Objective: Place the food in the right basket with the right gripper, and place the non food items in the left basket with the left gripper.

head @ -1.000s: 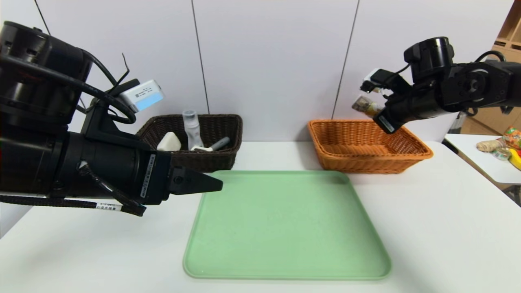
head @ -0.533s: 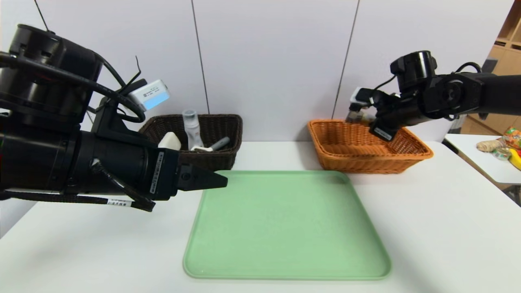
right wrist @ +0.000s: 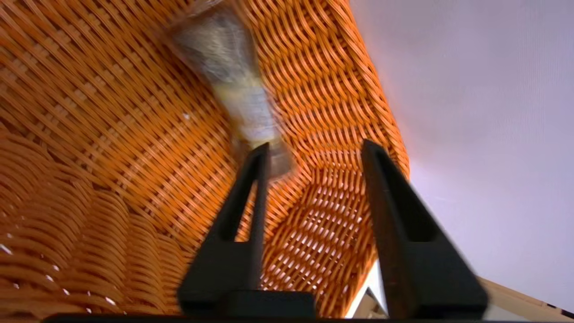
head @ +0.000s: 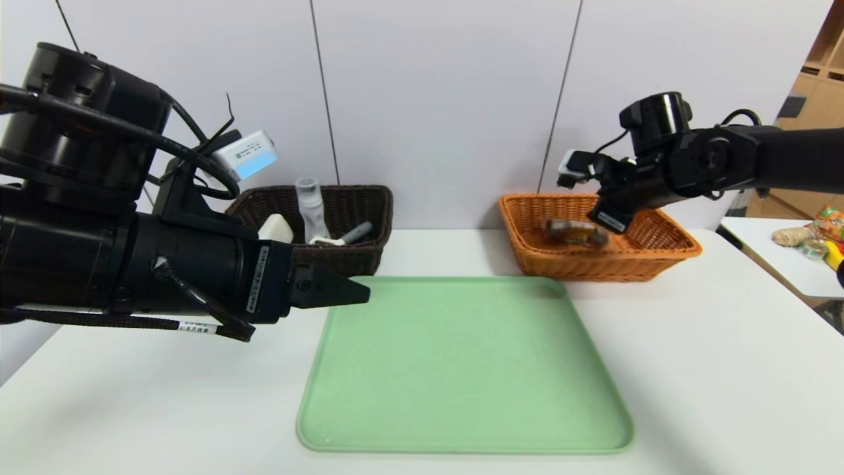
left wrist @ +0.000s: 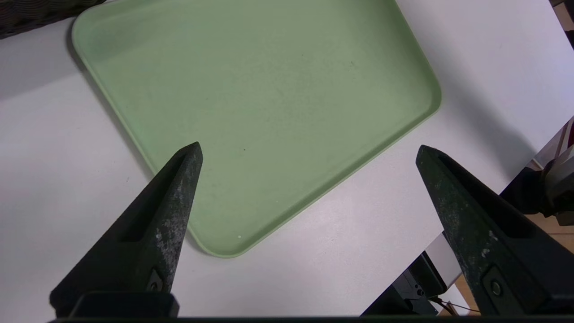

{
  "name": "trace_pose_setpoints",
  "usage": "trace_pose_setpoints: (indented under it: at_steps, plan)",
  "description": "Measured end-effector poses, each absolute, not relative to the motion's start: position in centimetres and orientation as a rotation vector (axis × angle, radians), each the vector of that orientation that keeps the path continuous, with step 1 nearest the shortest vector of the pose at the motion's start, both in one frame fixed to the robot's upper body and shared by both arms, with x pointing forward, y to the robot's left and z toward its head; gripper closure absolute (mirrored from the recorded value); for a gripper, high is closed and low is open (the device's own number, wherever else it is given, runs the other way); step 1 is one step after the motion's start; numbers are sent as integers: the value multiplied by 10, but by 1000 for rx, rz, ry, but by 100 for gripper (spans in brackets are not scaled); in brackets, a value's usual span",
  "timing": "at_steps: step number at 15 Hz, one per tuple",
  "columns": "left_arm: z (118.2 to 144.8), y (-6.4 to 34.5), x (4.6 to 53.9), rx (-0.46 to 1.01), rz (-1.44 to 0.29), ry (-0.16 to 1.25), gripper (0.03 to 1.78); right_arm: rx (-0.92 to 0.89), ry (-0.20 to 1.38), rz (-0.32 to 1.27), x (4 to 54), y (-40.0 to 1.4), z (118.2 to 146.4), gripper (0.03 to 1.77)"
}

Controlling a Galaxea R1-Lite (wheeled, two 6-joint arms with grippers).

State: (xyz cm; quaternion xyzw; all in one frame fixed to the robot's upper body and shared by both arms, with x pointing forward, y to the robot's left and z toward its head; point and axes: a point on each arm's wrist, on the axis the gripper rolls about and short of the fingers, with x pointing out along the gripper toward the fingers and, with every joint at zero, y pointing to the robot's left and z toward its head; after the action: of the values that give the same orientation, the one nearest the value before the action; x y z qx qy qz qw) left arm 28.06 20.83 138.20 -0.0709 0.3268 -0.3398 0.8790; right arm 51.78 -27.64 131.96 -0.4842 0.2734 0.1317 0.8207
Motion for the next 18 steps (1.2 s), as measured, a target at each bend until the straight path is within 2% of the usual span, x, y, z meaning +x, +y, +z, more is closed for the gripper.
trace_pose_setpoints:
  at_steps: [4, 8, 13, 18]
  plan:
    - [1381, 208, 281, -148, -706, 684, 12, -1019, 582, 278, 521, -274, 1318, 65]
    - [1385, 209, 280, -153, -703, 666, 12, -941, 601, 268, 514, -274, 1334, 42]
    - [1397, 218, 275, -159, -635, 588, 12, -595, 669, 191, 481, -270, 1367, 27]
    - [1410, 233, 263, -144, -480, 496, 12, -201, 755, 49, 429, -281, 1402, 18]
